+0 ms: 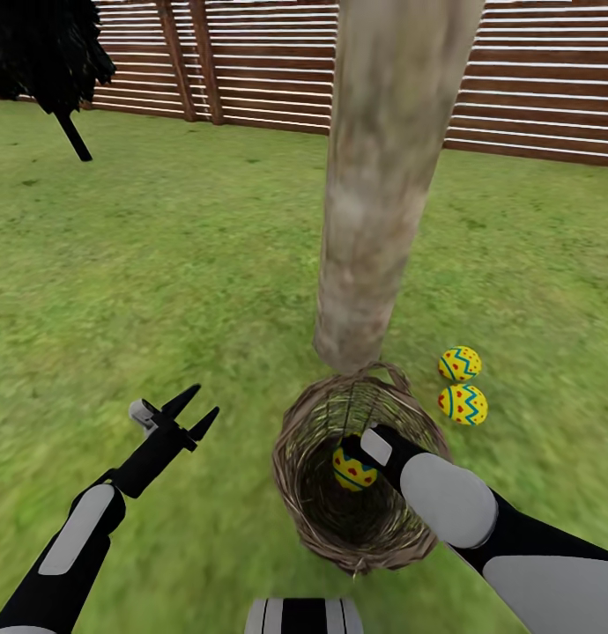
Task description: Take the three Easter eggs out of the wicker basket on the lawn in the garden, then place them on the lawn next to a single tree (choose any tree) so that all three eggs are next to the same tree and none are left in the basket.
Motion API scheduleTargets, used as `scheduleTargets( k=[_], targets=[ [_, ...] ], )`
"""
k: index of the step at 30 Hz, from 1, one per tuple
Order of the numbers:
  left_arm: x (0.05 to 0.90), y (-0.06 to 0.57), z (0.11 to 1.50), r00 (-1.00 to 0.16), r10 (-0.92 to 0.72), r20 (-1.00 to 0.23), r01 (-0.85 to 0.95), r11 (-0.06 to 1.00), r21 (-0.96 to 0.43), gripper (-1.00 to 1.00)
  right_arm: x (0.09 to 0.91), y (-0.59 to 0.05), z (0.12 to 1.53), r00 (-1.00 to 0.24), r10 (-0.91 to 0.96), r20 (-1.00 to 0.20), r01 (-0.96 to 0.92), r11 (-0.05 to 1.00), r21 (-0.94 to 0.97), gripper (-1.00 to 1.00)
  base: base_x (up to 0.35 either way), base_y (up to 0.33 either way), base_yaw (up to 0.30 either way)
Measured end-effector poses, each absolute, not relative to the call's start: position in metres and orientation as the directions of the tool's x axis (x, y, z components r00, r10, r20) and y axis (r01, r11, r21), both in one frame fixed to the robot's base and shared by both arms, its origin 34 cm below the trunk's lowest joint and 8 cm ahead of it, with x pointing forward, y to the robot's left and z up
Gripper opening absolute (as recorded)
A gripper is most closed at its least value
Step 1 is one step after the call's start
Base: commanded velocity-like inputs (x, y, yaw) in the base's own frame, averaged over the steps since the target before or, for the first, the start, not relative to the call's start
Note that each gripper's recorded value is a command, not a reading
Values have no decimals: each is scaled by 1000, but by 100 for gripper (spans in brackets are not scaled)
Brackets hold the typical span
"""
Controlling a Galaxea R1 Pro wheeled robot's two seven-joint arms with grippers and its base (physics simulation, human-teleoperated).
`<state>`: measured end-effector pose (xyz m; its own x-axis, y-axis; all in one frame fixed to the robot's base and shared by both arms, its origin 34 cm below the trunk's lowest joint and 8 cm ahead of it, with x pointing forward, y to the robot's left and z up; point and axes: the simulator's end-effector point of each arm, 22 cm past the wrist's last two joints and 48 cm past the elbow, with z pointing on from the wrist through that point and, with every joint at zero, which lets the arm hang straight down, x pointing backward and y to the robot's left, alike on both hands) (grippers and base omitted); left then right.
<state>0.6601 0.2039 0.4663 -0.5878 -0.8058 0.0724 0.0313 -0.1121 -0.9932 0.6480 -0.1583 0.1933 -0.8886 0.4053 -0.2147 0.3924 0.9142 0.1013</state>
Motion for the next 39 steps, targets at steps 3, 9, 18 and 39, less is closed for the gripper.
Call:
scheduleTargets(
  k=[3, 9, 18, 39],
  targets=[
    [660, 204, 474, -588, -806, 65, 43, -112, -993, 100, 652, -158, 201, -886, 405, -226, 391, 914, 106, -100, -19, 0, 0],
    [661, 203, 488, -591, -805, 50, 67, -111, -992, 100, 658, -158, 215, -881, 405, -246, 388, 914, 115, -100, -265, 0, 0],
    [661, 203, 511, -592, -806, 26, 105, -110, -988, 100, 668, -157, 237, -871, 405, -279, 382, 914, 132, -100, -19, 0, 0],
    [657, 200, 569, -597, -801, -33, 204, -112, -973, 100, 671, -144, 285, -889, 376, -262, 338, 924, 179, -100, -60, 12, 0]
  ],
)
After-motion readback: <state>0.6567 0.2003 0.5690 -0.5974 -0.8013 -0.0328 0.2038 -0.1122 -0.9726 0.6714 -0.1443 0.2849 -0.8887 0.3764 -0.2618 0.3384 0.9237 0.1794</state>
